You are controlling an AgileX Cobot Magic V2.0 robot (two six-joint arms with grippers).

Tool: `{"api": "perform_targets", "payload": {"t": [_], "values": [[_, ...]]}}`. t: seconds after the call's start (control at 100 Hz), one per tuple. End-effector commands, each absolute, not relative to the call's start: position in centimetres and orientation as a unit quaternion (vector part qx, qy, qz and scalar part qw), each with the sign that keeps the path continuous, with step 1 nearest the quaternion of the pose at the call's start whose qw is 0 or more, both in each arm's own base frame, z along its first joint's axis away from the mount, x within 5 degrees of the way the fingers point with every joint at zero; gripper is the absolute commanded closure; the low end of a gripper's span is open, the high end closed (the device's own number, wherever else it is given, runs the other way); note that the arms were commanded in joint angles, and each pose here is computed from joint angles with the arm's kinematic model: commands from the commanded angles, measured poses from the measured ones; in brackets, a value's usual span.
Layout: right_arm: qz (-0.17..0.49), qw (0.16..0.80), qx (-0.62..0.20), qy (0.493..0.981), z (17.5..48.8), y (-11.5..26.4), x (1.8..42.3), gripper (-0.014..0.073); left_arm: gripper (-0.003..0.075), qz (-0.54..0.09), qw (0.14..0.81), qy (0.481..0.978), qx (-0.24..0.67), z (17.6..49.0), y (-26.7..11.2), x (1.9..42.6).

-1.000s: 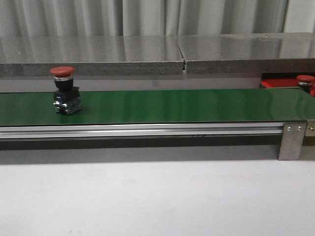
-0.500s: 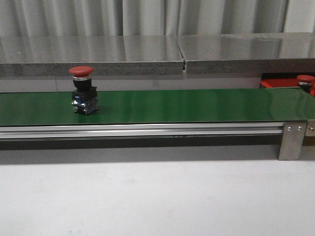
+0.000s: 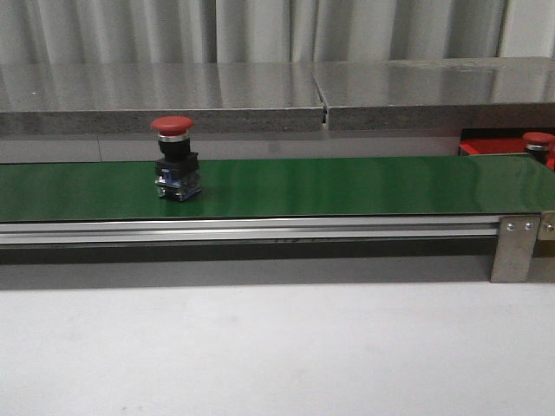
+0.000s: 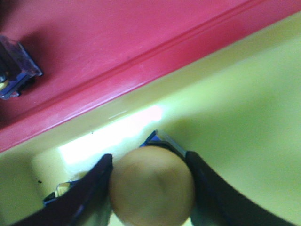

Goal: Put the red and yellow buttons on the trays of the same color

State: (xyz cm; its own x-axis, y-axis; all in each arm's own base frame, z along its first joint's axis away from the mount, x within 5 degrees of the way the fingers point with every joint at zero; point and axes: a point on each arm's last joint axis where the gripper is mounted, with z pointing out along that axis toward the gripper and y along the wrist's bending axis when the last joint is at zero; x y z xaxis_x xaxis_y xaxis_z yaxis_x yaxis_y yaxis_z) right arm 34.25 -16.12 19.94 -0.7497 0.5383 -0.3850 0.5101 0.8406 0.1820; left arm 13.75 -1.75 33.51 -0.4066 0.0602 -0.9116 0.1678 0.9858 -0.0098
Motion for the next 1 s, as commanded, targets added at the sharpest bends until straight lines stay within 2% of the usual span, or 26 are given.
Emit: {"api": "perform_targets", "payload": {"t": [0.0,0.04,0.12,0.35,0.63,0.82,0.99], "values": [[0.028,0.264,0.268,0.926,22.4,-15.8,34.8,0.0095,0.0739,-0.051,0.582,0.809,0.061,35.0,-1.7,14.0],[0.027,0.266,0.268,0.926,22.4,-15.7,34.8,0.002,0.0739,-0.051,0.582,0.809,0.061,35.0,-1.7,14.0],[0.025,0.275,0.267,0.923,22.8,-15.8,34.8,-0.0043,0.0739,-0.051,0.582,0.809,0.061,35.0,-1.7,14.0],[0.007,0.308,0.255,0.917,25.3,-15.6,34.1,-0.0038,0.0739,-0.051,0.582,0.809,0.061,35.0,-1.7,14.0],[-0.01,0.375,0.229,0.898,31.1,-14.3,31.7,-0.0038,0.0739,-0.051,0.582,0.809,0.061,35.0,-1.7,14.0],[-0.007,0.41,0.2,0.89,34.6,-12.0,30.0,-0.0038,0.0739,-0.051,0.582,0.809,0.061,35.0,-1.7,14.0],[0.004,0.423,0.143,0.895,36.3,-8.8,29.5,-0.0038,0.0739,-0.051,0.582,0.809,0.061,35.0,-1.7,14.0]]}}
